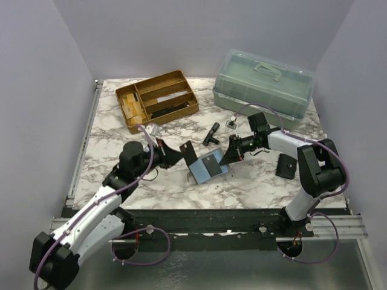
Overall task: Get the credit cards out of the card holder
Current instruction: Place the credit card in the storage box.
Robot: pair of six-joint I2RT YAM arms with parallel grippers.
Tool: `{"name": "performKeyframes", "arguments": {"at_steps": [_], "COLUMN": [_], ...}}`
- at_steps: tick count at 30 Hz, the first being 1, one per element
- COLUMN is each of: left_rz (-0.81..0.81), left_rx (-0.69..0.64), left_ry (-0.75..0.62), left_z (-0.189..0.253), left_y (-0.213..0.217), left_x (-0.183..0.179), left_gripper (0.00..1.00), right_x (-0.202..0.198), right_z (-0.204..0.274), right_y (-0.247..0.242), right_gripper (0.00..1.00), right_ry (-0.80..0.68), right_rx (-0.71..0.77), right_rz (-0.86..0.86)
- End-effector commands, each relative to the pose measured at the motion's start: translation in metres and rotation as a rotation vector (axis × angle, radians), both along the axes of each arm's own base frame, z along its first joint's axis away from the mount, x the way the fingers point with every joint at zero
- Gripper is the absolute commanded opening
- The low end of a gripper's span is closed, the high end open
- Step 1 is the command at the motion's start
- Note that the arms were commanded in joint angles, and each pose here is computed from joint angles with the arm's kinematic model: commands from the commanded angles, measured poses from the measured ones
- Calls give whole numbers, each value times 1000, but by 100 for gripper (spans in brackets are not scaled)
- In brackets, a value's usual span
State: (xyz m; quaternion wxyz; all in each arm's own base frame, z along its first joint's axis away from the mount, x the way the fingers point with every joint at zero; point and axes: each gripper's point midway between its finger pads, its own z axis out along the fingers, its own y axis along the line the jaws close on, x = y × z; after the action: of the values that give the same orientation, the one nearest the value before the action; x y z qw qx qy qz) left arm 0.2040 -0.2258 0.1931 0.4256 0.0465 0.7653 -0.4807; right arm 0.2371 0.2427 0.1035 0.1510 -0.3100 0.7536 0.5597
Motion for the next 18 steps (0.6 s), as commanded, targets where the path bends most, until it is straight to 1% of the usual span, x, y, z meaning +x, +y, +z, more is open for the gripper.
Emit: {"name": "performKeyframes", "arguments": {"at_steps": [1, 3, 5, 7, 11, 13, 15, 17, 18], "left_rz": [39, 47, 46, 42, 26, 6, -37, -85, -112], "left_rx": [143, 141, 188, 275, 489, 586, 683, 764, 805], "left_ry": [38, 50, 60, 62, 48, -8, -56, -72, -54], "left_z": [-1, 5, 9, 14, 11, 19, 18, 14, 4], "left_y": [17, 24, 32, 42, 63, 70, 77, 82, 85], "left_x": [40, 64, 89, 116, 168, 192, 211, 226, 236], "left_gripper": [0, 0, 0, 0, 0, 0, 0, 0, 0], "right_x": [6, 7, 6, 6, 6, 6, 6, 5, 5], "right_z": [-13, -15, -17, -17, -16, -17, -17, -18, -18], "right_y": [-1, -1, -1, -1, -1, 0, 1, 2, 2], "right_gripper": [0, 0, 0, 0, 0, 0, 0, 0, 0], "right_ry": [-15, -11, -9, -15, -19, -17, -15, -12, -12], "right_rx": [-68, -78, -83, -87, -94, -96, -98, -100, -102], "right_rz": [6, 6, 7, 9, 9, 10, 14, 20, 22]}}
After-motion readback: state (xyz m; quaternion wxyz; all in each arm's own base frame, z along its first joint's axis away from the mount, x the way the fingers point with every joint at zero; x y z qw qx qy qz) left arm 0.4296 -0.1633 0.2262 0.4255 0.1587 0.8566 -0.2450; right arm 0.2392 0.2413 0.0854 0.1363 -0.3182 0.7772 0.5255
